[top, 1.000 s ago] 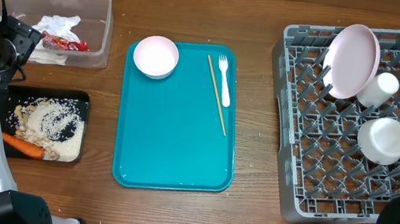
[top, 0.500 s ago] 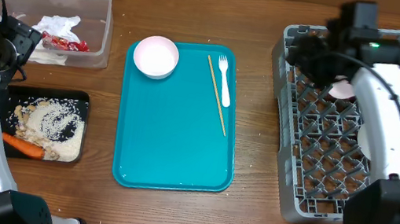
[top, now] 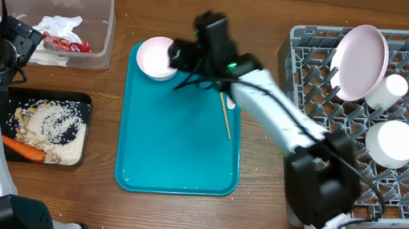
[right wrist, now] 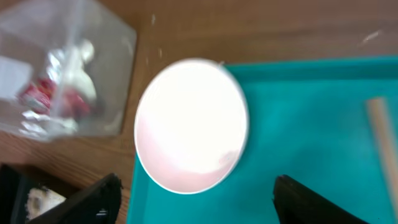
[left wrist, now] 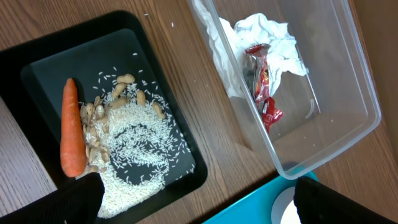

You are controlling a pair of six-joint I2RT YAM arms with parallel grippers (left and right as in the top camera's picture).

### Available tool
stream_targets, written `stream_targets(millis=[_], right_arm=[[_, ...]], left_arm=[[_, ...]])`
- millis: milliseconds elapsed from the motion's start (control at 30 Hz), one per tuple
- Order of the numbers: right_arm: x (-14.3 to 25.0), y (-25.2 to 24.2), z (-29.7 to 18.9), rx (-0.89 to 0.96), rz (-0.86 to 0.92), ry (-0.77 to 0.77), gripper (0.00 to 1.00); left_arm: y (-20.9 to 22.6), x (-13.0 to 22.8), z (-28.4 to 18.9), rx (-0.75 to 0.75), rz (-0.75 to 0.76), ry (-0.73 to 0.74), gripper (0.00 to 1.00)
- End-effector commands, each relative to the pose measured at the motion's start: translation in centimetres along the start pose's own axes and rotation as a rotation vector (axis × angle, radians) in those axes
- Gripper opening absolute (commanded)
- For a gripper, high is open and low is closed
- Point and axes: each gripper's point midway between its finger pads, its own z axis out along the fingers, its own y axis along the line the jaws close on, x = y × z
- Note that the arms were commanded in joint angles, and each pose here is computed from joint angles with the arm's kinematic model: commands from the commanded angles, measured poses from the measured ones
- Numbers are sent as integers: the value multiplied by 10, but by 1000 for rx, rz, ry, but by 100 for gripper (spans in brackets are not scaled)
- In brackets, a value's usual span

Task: Sort waste into correct bins and load items into the dishwasher rack
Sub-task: 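Reach the right gripper to the pink bowl and grip its rim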

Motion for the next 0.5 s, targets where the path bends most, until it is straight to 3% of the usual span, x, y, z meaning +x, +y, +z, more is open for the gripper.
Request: stream_targets(millis=[0,467], right_arm=[[19,14,20,3,-5,4,76],[45,-25,55,161,50,20,72]], left_arm=[[-1,-2,0,1,-9,-5,100],[-1,-2,0,1,-9,-5,100]])
